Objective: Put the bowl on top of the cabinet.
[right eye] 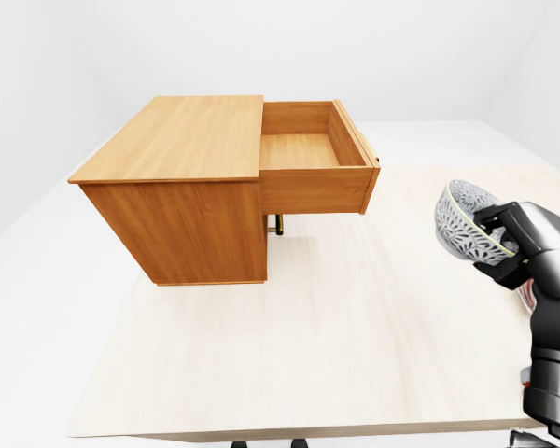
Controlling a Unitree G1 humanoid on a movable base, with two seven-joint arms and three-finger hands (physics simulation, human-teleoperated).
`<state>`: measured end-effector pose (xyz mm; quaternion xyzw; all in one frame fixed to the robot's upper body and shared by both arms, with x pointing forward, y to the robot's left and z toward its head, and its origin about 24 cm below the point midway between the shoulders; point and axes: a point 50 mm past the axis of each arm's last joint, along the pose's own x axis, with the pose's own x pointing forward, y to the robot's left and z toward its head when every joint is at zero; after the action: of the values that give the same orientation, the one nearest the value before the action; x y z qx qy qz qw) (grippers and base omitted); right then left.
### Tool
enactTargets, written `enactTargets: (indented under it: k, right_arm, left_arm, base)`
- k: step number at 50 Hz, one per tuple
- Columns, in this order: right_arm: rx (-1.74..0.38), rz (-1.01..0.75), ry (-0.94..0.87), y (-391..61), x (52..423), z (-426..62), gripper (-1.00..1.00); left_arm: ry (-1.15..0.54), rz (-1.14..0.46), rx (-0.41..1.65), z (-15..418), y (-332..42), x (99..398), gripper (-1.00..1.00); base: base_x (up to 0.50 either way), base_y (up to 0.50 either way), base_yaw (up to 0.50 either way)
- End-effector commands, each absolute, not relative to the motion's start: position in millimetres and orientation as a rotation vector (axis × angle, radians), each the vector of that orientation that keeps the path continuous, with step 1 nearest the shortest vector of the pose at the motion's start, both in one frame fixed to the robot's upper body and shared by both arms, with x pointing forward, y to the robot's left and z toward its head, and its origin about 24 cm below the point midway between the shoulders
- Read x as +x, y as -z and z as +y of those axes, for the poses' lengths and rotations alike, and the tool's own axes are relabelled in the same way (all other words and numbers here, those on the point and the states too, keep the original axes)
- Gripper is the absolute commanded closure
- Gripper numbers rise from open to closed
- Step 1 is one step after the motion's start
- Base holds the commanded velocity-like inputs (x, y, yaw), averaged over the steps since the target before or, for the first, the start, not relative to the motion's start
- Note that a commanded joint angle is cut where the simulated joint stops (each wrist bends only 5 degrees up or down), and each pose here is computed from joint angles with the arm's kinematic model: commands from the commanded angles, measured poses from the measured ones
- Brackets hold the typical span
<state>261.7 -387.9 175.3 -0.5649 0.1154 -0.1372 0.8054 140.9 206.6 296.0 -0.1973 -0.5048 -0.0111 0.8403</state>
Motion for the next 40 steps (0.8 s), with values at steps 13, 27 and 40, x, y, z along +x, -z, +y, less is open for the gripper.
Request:
enactTargets:
  k: [13,27,40]
  right_arm:
    - [-1.226,0.132,0.410,-317,269,-399,0.95]
    - [-1.242,0.095,0.488,-391,271,-391,0.95]
    - [-1.234,0.020,0.509,-439,283,-364,0.96]
  left_arm:
    - [0.019,-1.086,-0.406,207,-296,140,-1.00]
    - [0.025,-1.068,-0.433,207,-297,141,-1.00]
    - [0.032,-1.058,-0.421,205,-295,142,-1.00]
  base:
    - [0.00,0.00,0.00]
    - [0.00,0.00,0.00]
    - [0.00,0.00,0.00]
